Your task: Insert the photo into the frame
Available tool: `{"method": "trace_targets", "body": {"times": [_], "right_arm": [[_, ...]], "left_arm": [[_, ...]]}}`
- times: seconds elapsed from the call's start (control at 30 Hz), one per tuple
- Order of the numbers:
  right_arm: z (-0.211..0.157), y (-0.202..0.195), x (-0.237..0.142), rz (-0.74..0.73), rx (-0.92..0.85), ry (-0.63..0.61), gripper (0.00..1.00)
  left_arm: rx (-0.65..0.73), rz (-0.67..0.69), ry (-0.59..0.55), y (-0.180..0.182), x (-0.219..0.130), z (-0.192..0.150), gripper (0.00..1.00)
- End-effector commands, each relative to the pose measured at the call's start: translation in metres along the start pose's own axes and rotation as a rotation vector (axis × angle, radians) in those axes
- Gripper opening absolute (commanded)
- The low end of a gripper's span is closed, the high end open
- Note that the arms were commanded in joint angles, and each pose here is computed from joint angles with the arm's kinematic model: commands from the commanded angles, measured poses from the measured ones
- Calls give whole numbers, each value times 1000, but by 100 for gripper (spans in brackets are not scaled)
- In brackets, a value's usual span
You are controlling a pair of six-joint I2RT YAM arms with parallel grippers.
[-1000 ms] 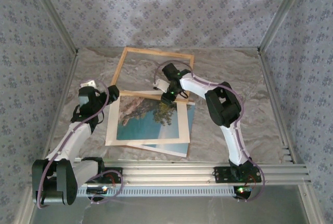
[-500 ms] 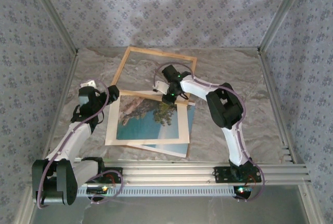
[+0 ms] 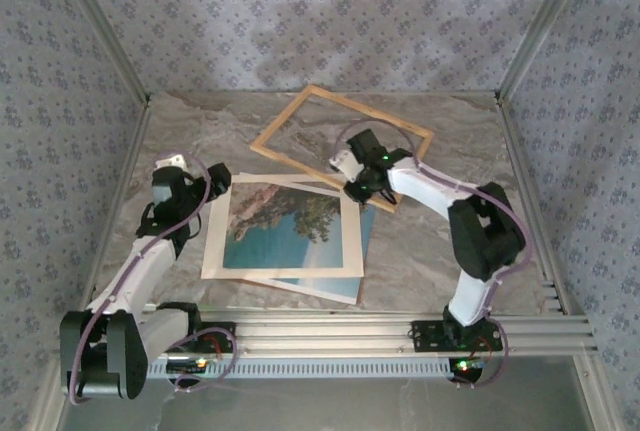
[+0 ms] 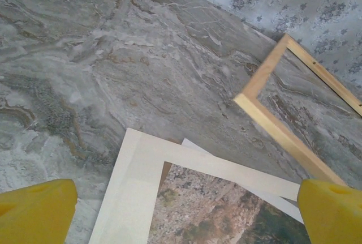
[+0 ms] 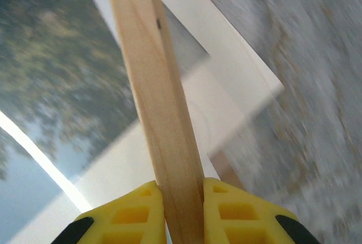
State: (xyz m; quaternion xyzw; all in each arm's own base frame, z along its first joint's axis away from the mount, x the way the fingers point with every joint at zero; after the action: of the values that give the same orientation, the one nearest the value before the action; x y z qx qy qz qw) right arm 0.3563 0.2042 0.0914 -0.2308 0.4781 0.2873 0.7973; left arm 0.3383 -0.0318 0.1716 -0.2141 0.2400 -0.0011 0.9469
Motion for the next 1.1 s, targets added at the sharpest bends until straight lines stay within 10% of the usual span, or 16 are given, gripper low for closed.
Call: {"method": "trace_targets", "body": {"times": [0.0, 0.33, 0.8, 1.07], "right_arm": [[-44, -39, -12, -120, 305, 57, 14], [-120, -63, -12, -304, 592, 232, 14], [-109, -27, 6, -262, 617, 249, 21], [-66, -16, -17, -202, 476, 150, 62]], "left_arm": [[-14, -28, 14, -10, 0, -2, 100], [-2, -65, 63, -27, 11, -13, 100], [3, -52, 156, -30, 19, -33, 100], [-57, 54, 321, -15, -1, -61, 100]]}}
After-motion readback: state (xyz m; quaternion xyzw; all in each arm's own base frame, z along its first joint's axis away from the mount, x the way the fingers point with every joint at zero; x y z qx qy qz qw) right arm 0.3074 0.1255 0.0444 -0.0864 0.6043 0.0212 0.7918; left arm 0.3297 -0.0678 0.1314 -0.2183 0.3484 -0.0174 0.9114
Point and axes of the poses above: each hand's point on the last joint's axis, 136 mm out from that joint toward the fingers, its own x axis out along the fingers, its own y axis along the line the jaws close on, z = x × y, the point moved 1 cm from there along -x, back along the fingers, and after that the axes turned 2 degrees about x, right-handed, at the moved point
